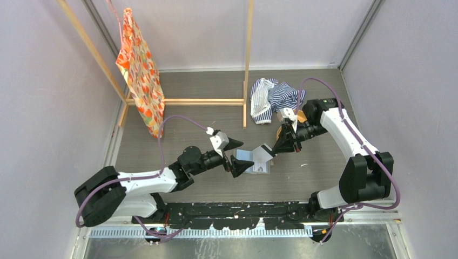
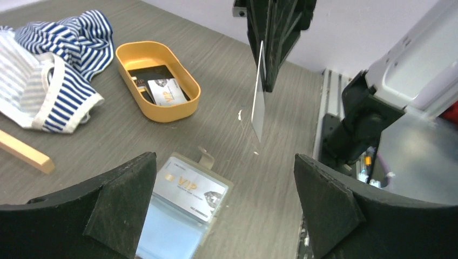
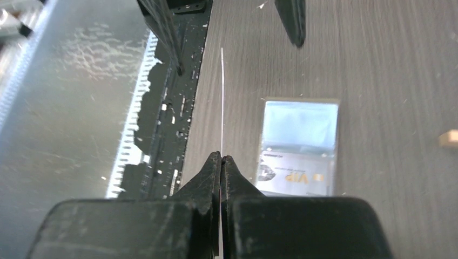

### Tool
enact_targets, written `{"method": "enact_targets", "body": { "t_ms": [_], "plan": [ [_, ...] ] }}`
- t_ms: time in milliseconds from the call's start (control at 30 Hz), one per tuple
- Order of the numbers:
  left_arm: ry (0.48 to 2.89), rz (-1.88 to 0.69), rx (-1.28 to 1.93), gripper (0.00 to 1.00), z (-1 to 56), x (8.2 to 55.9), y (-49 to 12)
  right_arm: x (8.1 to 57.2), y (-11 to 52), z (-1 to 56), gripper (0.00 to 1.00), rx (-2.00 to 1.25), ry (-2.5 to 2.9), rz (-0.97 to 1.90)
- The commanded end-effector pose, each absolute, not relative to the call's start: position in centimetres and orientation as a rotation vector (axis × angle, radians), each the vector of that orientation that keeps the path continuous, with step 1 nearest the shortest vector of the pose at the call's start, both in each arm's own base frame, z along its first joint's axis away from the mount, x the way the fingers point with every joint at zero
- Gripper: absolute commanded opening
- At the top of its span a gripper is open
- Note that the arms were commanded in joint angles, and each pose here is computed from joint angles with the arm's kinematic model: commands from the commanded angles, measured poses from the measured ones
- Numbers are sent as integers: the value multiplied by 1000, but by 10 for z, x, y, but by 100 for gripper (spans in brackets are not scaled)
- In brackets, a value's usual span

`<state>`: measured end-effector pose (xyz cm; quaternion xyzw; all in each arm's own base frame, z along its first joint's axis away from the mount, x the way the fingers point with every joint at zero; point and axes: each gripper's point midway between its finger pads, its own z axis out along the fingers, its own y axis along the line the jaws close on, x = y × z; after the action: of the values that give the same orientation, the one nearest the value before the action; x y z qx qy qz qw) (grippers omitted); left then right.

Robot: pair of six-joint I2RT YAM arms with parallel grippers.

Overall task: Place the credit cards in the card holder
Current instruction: Insert the credit card into the card holder.

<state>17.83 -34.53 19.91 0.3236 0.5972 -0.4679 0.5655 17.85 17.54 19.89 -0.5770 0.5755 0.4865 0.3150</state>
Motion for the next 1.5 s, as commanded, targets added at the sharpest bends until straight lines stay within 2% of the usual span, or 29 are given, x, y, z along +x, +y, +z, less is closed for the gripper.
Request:
{"method": "enact_targets", "body": {
  "t_ms": [0,100,200,400,567,733,1000,1267,1467],
  "plan": [
    [1472,-1184,564,100,228,188,-331,180,177,196,1,-1298,1811,1404],
    [1531,-1261,500,100,225,186,-327,207,180,179,1,-1093,2045,1384],
    [1596,-1312,512,100,217,186,-324,218,179,154,1,-1048,2226,1304],
    [1856,-1283,438,87,176,195,-303,211,172,116,1,-901,2531,1338],
    [2017,-1168,293,72,139,205,-288,225,171,90,1,-759,2667,1211],
    [1990,-1182,227,64,139,213,-290,229,184,84,1,-674,2743,1274],
    [2032,-1165,207,59,123,220,-295,219,193,91,1,-509,2862,1412],
    [2079,-1117,205,57,109,227,-298,213,192,83,1,-335,2920,1375],
    [2153,-1054,202,50,95,232,-297,213,186,73,1,-242,2975,1285]
  ]
}}
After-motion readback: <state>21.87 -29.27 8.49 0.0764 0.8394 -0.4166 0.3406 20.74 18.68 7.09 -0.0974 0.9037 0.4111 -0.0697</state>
